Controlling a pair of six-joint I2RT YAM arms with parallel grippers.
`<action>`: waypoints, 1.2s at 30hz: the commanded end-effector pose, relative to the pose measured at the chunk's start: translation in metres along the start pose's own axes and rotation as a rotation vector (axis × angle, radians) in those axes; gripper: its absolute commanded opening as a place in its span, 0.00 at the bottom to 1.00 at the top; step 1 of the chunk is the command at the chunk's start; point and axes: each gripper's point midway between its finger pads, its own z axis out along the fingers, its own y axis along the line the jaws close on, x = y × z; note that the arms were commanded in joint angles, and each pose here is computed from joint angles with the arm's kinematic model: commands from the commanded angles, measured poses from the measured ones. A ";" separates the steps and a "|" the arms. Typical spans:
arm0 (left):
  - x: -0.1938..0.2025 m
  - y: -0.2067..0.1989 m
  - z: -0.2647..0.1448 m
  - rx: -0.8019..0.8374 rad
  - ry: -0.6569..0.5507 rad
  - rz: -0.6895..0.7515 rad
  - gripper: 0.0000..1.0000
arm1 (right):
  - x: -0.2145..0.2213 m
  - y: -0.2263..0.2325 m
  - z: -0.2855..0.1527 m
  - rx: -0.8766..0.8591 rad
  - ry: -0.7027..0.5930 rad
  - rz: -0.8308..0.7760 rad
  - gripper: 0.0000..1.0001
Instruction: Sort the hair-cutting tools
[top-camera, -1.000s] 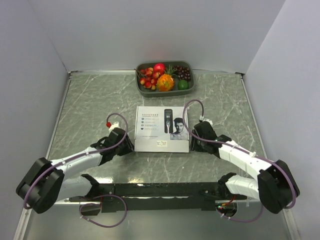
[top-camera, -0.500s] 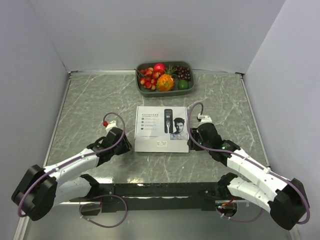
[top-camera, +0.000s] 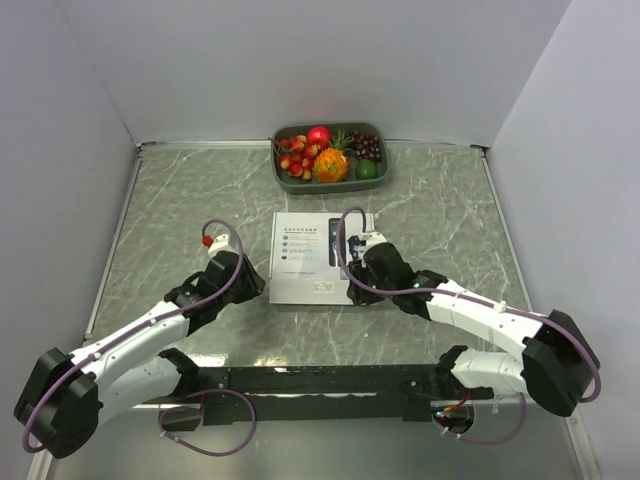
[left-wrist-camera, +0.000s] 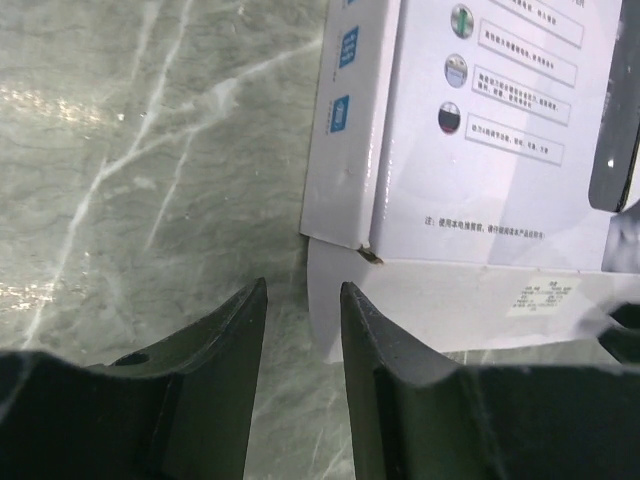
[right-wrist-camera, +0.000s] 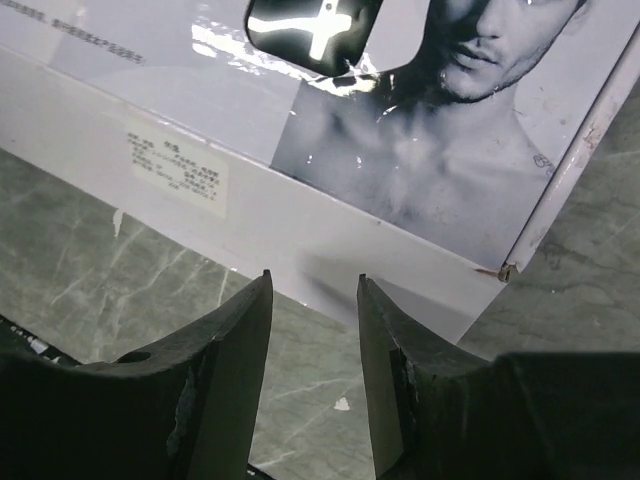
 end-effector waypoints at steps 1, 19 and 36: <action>-0.007 -0.022 -0.005 0.079 0.001 0.016 0.41 | -0.028 0.012 0.005 -0.008 -0.066 0.017 0.47; 0.023 -0.004 0.033 0.029 0.062 0.024 0.40 | -0.026 -0.007 0.022 0.109 -0.051 0.028 0.49; 0.015 -0.001 0.061 -0.039 0.007 -0.008 0.40 | -0.021 -0.071 0.033 0.337 -0.052 0.116 0.51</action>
